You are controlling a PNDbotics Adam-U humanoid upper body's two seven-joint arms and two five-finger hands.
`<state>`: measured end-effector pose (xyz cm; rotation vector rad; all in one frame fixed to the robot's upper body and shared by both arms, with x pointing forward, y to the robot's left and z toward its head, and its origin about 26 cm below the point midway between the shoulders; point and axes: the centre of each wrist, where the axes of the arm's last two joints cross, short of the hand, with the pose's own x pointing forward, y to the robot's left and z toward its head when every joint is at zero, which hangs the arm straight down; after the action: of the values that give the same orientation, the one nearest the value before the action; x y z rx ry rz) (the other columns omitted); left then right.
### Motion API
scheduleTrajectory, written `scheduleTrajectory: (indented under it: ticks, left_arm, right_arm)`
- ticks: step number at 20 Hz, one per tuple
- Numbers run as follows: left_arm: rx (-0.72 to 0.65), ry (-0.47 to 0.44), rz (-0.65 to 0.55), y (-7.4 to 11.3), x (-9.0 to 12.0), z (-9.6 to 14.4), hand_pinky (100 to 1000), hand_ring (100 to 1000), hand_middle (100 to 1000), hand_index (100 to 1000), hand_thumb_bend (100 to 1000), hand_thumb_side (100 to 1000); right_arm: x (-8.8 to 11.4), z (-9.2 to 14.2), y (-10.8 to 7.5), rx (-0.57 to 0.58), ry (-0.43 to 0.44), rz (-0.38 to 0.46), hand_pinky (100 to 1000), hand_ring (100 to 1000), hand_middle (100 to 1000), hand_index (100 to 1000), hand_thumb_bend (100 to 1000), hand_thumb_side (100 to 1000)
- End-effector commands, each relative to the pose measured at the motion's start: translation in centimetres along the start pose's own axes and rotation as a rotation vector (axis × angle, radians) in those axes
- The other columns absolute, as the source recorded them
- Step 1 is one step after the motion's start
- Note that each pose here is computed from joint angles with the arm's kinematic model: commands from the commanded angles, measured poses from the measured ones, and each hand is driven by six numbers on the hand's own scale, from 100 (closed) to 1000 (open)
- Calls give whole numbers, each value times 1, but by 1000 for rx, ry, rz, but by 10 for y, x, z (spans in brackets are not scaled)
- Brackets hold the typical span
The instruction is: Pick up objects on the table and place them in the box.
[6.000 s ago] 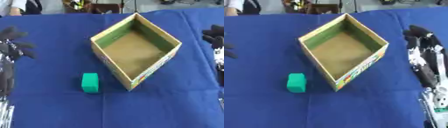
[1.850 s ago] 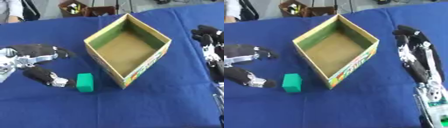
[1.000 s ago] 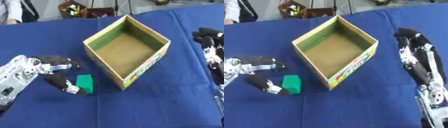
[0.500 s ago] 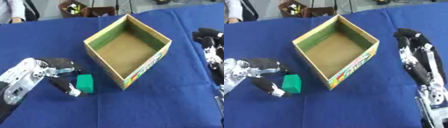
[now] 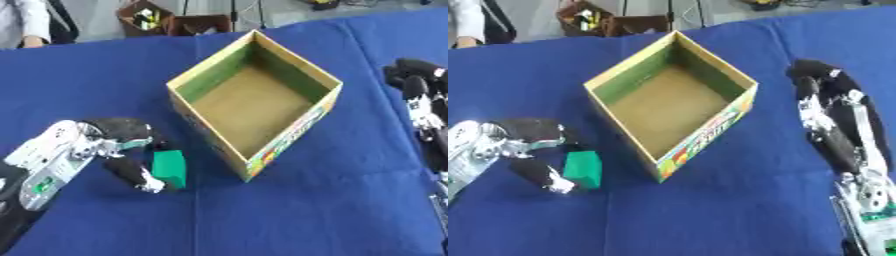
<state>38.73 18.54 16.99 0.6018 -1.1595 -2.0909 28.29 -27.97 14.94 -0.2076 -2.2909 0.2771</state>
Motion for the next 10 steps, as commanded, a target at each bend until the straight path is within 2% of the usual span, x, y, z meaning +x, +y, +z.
scheduleTrajectory:
  ticks: [1, 5, 10]
  left_arm:
    - [53, 6, -40, 10, 1, 5, 634, 766, 664, 844, 582, 850]
    - [77, 7, -57, 8, 4, 4, 582, 723, 612, 802, 512, 835]
    - [129, 11, -69, 10, 6, 5, 454, 614, 502, 694, 282, 801]
  right_arm:
    - [6, -3, -1, -1, -21, 6, 857, 827, 657, 788, 100, 575]
    - [6, -3, -1, -3, -19, 10, 858, 827, 657, 790, 100, 574]
    - [6, -3, -1, -6, -15, 11, 860, 828, 657, 792, 100, 576]
